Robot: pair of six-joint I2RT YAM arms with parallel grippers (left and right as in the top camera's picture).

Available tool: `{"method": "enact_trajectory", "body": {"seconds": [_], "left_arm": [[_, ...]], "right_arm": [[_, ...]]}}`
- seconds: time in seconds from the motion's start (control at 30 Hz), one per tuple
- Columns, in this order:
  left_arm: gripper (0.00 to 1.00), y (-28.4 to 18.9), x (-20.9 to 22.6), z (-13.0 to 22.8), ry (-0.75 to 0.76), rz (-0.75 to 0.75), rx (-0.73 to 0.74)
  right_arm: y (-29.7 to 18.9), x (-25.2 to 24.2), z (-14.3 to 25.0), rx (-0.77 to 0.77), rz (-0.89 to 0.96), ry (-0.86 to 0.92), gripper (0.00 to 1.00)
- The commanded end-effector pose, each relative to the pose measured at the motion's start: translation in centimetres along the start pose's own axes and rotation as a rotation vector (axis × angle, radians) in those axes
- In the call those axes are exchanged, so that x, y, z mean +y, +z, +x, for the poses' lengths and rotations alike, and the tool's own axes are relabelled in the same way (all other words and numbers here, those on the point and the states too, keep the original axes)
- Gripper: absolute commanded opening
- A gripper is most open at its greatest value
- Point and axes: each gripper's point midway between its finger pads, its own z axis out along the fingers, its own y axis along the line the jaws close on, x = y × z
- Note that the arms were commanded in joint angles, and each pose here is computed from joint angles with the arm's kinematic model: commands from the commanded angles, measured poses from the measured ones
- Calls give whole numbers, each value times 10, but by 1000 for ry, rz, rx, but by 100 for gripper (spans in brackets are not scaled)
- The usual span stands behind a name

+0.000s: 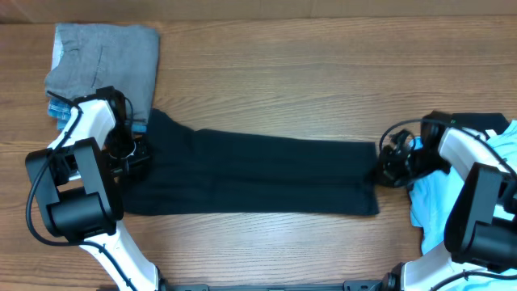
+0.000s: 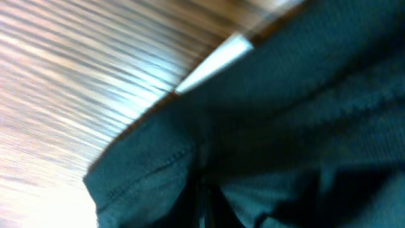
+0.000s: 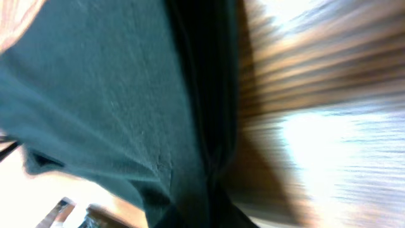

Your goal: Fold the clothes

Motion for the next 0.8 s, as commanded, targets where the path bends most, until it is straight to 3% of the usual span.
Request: {"method": "enact_trajectory", "body": {"seconds": [0.0, 0.17, 0.3, 0.57, 0.77], "left_arm": [[16, -57, -41, -19, 97, 253, -80], [27, -158, -43, -17, 139, 326, -276], [34, -194, -39, -5, 148, 339, -376], [34, -202, -36, 10, 148, 340, -378], [34, -201, -36, 12, 147, 338, -368]], "right_arm": [[-49, -23, -36, -171, 237, 38, 4], [-71, -6, -44, -202, 266, 16, 4], [-45, 47, -23, -110, 160, -99, 4], [29, 165, 32, -53, 94, -276, 4], [58, 212, 59, -84, 56, -350, 4]]}}
